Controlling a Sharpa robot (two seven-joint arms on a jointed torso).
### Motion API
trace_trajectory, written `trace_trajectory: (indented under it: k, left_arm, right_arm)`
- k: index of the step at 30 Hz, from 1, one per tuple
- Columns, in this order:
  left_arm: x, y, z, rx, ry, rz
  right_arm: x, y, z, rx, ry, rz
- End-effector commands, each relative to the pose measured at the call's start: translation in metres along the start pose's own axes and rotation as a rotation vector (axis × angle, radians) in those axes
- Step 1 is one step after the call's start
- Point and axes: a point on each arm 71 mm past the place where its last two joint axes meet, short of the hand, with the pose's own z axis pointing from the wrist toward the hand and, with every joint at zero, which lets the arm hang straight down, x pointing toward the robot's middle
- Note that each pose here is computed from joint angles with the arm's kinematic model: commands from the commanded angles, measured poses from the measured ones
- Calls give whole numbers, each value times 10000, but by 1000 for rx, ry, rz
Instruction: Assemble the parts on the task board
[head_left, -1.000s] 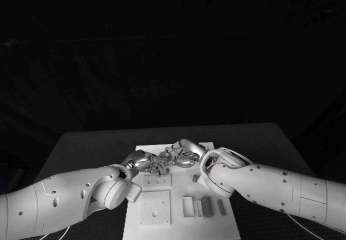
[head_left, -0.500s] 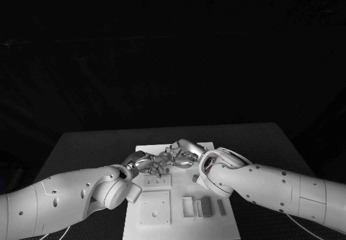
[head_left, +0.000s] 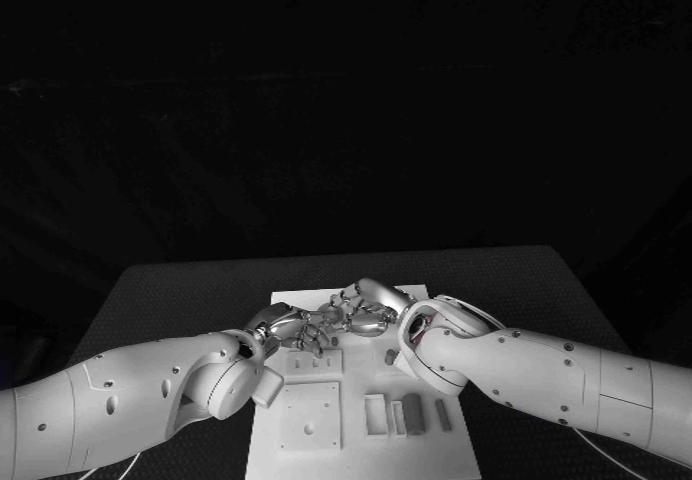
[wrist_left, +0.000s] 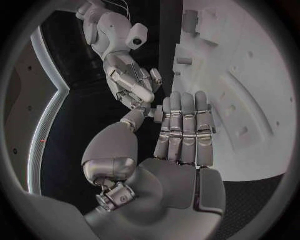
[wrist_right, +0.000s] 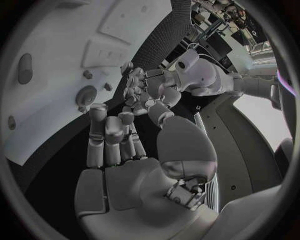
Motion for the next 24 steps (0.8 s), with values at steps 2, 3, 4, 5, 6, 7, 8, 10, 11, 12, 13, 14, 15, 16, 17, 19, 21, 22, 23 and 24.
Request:
trace_trajectory:
  k: [2,3,4,5,6,7,8,10,11,12,13,14,15,16,17,19,21,22,23,24]
  left_arm:
    - [40,-17,1,11,34,-1]
    - [41,-18,1,11,35,-1]
    - [44,-18,1,11,36,-1]
    - [47,-19,1,12,39,-1]
    - [48,-19,1,12,40,-2]
    - [49,-19,1,12,41,-2]
    - [50,-19,1,12,41,-2]
    - [52,-19,0,12,44,-2]
    - [53,-19,0,11,44,-2]
    - [53,-19,-1,12,46,-2]
    - [54,-19,-1,12,47,-3]
    - [54,-19,-1,12,47,-3]
    - [55,-19,0,12,48,-3]
    - [56,-19,0,12,48,-3]
    - [57,-20,-1,12,49,-3]
    - [61,-21,-1,13,52,-3]
    - [64,-22,-1,13,54,-4]
    - [64,-22,-1,13,55,-4]
    - [65,-22,0,13,55,-4]
    - [65,-22,0,13,56,-4]
  right_arm:
    - [16,18,2,-15,14,-7]
    - [16,19,3,-16,14,-7]
    - [16,19,3,-16,14,-7]
    - [17,20,4,-16,14,-7]
    - [17,20,4,-16,13,-6]
    - [17,21,5,-16,14,-6]
    - [18,21,6,-16,14,-7]
    - [19,21,8,-16,14,-7]
    - [20,23,10,-16,14,-7]
    - [21,24,11,-16,14,-7]
    - [23,25,13,-17,15,-7]
    - [24,27,15,-17,15,-7]
    - [25,28,17,-17,15,-7]
    - [27,30,19,-18,15,-7]
    - [28,31,21,-18,15,-8]
    - [31,33,25,-18,16,-8]
    - [35,34,32,-16,17,-9]
    - [37,36,34,-15,18,-9]
    - [39,37,35,-15,18,-9]
    - [40,39,37,-15,18,-9]
